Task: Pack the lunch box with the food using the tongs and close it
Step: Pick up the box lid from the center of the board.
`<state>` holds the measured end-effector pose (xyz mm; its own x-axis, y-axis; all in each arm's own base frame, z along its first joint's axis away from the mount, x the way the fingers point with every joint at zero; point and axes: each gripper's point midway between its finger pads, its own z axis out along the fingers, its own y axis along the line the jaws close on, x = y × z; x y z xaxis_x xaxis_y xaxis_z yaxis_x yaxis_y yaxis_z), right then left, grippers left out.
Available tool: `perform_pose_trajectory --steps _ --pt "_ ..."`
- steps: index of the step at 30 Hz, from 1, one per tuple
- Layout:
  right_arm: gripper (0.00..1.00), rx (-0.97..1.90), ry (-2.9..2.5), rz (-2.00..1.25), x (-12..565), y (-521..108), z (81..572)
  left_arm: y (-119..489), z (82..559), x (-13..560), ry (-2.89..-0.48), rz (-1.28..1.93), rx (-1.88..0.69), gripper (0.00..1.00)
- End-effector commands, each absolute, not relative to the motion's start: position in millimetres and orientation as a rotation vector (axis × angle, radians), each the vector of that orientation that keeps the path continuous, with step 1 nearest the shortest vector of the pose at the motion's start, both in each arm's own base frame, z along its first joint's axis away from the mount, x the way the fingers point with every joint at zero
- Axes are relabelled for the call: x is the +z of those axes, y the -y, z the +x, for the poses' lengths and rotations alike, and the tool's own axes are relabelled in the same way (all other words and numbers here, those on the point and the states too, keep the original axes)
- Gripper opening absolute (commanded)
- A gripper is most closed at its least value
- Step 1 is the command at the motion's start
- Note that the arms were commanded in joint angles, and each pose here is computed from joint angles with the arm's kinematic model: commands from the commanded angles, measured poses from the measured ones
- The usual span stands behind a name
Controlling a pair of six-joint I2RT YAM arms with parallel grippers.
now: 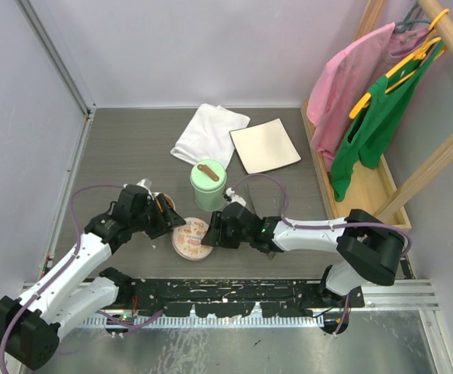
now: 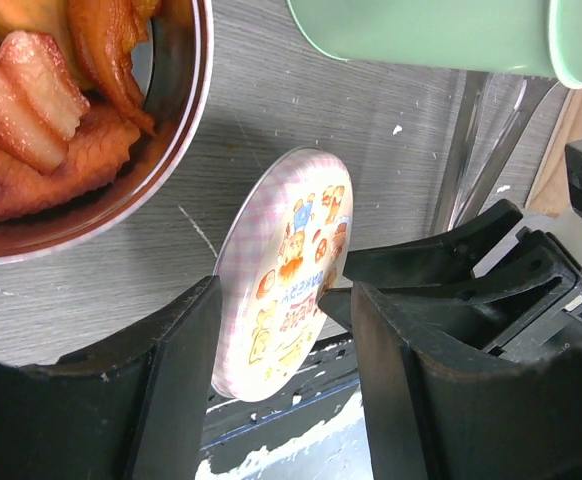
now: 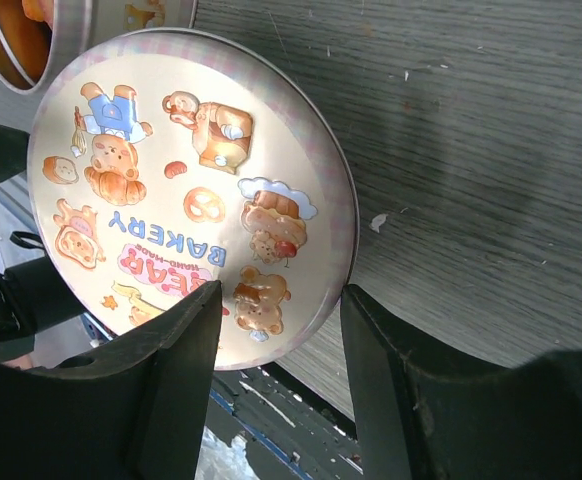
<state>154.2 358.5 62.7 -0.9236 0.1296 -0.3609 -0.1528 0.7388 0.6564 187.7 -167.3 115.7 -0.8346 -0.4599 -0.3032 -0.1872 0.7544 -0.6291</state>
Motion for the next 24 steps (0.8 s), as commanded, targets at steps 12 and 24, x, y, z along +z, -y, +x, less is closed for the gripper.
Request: perform_pose_trajectory --steps 12,24 --pt "0.55 1.292 -2.263 0.001 161.1 -415.2 196.1 177.5 210.0 152.5 -2.441 -0.382 -0.830 0.56" --pt "0.56 1.325 -2.232 0.001 174.0 -443.8 222.1 145.0 230.8 156.6 -2.378 -0.422 -0.613 0.55"
